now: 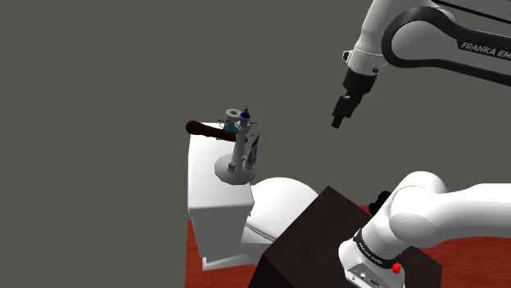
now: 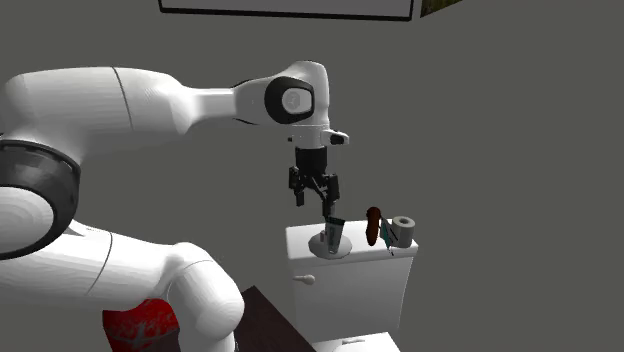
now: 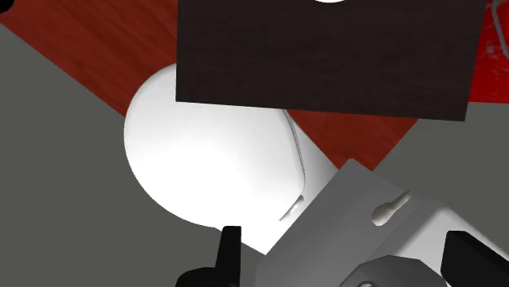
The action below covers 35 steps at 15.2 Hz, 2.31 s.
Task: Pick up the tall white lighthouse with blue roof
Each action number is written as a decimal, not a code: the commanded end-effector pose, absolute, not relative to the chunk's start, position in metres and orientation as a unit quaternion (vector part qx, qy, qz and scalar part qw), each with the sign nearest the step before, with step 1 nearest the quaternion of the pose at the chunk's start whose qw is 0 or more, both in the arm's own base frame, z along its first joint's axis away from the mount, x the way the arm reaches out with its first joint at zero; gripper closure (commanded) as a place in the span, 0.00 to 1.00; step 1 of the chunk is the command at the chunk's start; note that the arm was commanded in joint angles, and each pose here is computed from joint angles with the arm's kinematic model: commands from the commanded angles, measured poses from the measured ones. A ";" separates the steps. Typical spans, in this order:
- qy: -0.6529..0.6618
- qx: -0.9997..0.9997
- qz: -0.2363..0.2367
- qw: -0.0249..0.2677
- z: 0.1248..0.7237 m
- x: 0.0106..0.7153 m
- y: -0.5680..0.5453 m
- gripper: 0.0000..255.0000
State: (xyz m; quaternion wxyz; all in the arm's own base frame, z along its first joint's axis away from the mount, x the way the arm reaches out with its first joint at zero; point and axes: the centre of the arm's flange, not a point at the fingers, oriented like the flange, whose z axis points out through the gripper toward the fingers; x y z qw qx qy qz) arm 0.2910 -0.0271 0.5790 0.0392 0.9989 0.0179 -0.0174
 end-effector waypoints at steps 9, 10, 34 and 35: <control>0.043 0.996 -0.075 -0.011 0.558 0.400 0.008 0.00; 0.046 0.995 -0.082 -0.017 0.555 0.414 0.013 0.00; 0.096 0.969 -0.196 -0.118 0.445 0.617 0.108 0.00; 0.096 0.969 -0.196 -0.118 0.445 0.617 0.108 0.00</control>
